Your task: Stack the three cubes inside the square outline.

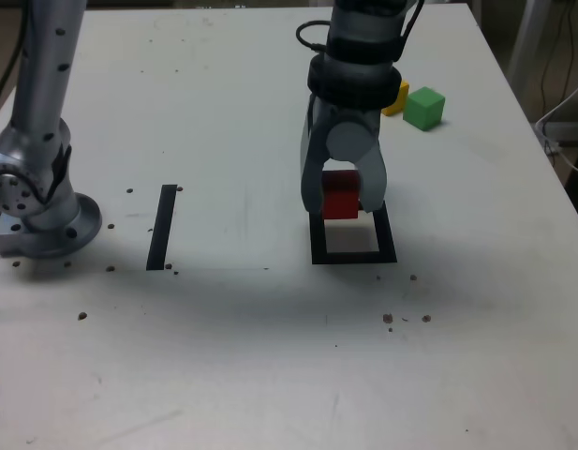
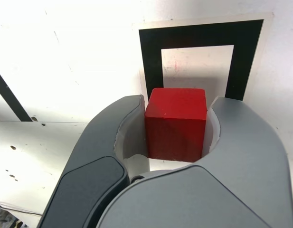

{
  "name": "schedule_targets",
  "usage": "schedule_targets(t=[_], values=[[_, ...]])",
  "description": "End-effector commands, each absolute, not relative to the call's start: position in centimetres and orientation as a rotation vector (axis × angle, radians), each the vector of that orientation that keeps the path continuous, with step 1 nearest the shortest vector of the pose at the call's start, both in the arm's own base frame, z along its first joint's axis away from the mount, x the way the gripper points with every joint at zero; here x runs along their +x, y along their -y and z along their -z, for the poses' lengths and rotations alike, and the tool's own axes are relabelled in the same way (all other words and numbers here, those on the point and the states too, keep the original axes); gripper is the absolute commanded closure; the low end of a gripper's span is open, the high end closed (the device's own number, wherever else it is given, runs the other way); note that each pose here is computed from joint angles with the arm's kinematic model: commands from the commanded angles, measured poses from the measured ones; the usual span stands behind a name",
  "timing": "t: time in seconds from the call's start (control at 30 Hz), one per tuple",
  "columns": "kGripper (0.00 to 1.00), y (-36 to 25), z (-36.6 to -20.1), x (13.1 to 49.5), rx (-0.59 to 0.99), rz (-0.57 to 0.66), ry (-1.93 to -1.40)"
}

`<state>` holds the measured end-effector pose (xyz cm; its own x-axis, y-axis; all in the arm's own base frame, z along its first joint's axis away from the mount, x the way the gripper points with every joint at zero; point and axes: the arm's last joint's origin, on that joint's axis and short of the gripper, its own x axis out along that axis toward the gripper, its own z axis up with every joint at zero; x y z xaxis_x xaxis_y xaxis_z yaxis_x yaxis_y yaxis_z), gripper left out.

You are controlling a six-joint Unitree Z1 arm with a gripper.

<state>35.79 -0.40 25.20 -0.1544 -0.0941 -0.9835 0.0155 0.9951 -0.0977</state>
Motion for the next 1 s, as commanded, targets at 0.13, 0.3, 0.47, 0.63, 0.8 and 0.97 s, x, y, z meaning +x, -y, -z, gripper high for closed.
schedule_targets(t=[0.13, 0.3, 0.47, 0.63, 0.8, 0.97], values=[[0.68, 1.3, -23.5, 36.2, -0.063, 0.118, -1.743], [0.68, 1.3, -22.7, 36.6, -0.063, 0.119, -1.752], [0.68, 1.3, -21.9, 36.9, -0.060, 0.119, -1.753], [0.68, 1.3, -21.6, 37.2, -0.055, 0.118, -1.748], [0.54, 1.1, -21.3, 37.3, -0.050, 0.121, -1.745], [0.09, 1.0, -21.0, 37.1, -0.049, 0.135, -1.749]])
